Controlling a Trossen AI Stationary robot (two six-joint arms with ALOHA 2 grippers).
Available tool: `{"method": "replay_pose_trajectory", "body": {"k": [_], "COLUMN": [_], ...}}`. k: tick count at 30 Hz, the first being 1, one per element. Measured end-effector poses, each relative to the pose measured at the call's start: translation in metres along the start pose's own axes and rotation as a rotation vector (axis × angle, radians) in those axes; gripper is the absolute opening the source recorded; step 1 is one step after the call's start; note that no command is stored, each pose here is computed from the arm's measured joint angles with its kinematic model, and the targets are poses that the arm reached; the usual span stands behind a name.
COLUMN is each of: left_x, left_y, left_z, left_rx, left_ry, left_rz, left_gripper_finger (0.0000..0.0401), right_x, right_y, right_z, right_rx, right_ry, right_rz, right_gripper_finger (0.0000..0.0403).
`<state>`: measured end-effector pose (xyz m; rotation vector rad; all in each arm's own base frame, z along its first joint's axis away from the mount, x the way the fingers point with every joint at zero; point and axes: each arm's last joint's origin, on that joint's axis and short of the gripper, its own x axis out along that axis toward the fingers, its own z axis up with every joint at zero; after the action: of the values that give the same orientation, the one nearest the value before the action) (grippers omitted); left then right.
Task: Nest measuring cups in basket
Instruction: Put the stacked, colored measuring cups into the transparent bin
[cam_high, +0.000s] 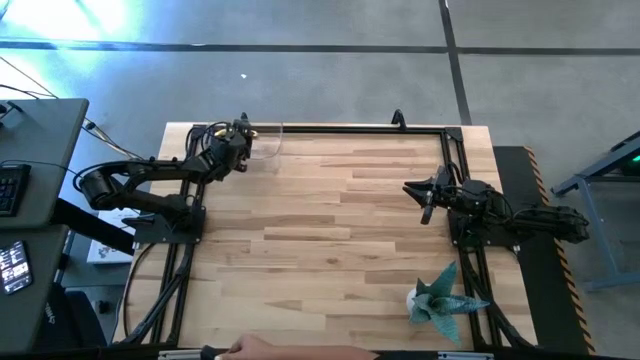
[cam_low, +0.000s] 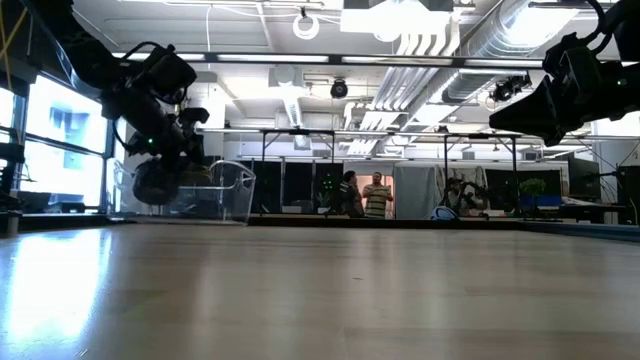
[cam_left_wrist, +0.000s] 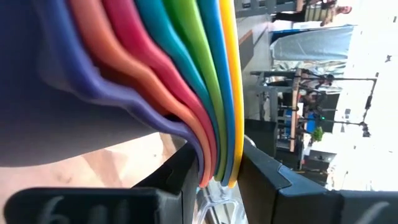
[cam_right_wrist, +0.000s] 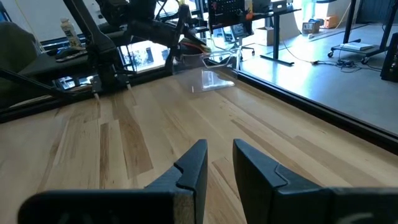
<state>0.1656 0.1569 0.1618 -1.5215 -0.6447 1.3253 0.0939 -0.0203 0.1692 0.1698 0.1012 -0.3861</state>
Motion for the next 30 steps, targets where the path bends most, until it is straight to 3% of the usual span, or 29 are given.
{"method": "replay_pose_trajectory", "body": {"k": [16, 30], "left_x": [-0.009, -0.033], "left_y": [0.005, -0.018], "left_z": [-0.011, 0.000], "left_rx": [-0.061, 0.102], "left_ry": [0.051, 0.008], "left_rz": [0.038, -0.094], "left_gripper_finger": [0.0087, 0.0087], "right_x": [0.000, 0.000], "right_y": [0.000, 0.000], "right_z": [0.000, 0.000], "right_rx": [-0.001, 0.000], "right_ry": [0.000, 0.000], "right_rz": [0.000, 0.000], "right_gripper_finger": [0.0069, 0.0069]}}
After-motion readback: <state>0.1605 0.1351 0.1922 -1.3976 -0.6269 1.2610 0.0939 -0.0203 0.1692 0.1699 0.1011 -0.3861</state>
